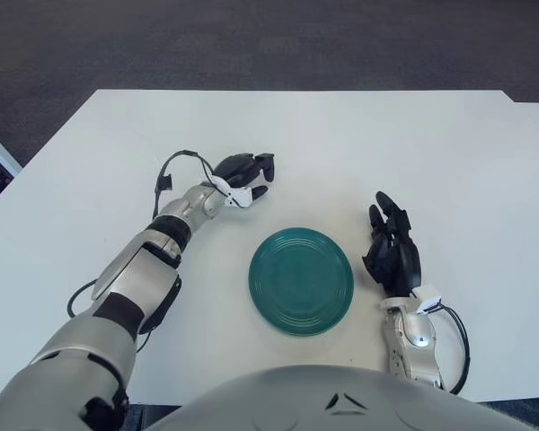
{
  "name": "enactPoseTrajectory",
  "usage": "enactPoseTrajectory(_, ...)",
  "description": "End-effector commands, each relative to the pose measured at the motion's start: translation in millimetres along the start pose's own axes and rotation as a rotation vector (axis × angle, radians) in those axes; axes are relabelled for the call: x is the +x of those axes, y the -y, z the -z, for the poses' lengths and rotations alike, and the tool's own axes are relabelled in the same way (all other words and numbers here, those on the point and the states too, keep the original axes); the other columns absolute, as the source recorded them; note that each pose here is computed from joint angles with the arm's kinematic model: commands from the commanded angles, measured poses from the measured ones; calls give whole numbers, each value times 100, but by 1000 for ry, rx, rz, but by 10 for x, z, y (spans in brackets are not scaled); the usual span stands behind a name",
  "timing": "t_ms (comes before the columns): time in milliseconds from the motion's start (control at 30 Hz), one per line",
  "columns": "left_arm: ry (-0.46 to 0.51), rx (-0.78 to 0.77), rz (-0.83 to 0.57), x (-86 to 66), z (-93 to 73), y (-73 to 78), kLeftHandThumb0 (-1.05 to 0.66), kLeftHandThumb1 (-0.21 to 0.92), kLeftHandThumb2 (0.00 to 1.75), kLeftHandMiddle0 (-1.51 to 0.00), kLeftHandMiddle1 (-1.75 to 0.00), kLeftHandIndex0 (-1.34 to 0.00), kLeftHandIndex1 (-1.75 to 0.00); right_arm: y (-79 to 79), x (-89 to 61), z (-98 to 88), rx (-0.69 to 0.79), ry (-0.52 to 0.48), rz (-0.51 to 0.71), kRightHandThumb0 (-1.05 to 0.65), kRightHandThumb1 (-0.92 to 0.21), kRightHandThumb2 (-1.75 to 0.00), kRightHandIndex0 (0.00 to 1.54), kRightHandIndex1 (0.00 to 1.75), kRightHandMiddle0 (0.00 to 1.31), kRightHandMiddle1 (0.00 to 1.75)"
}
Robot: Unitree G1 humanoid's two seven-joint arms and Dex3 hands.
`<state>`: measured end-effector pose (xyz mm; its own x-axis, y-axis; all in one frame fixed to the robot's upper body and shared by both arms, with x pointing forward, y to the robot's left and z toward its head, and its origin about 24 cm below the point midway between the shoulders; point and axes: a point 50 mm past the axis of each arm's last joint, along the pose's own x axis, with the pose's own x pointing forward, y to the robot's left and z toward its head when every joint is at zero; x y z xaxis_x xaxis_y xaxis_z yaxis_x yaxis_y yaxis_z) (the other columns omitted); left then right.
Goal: Put the charger into the plate.
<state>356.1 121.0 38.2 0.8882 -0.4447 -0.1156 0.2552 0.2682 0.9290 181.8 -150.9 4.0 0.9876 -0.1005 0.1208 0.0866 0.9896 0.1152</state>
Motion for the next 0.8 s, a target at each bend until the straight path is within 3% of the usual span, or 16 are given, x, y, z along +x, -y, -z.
enactPoseTrajectory(0,42,17,-7,3,-50,-49,-39,58,97,-99,-175,-40,-175,74,-194,292,3,-173,27,-101,-92,-89,19,1,0,54)
enactPoseTrajectory(767,198,54,-15,-54,-245,-418,-40,56,100,-103,-175,-42,-175,53,-162,329,12,-183,18,-104,-92,-88,16,0,0,45)
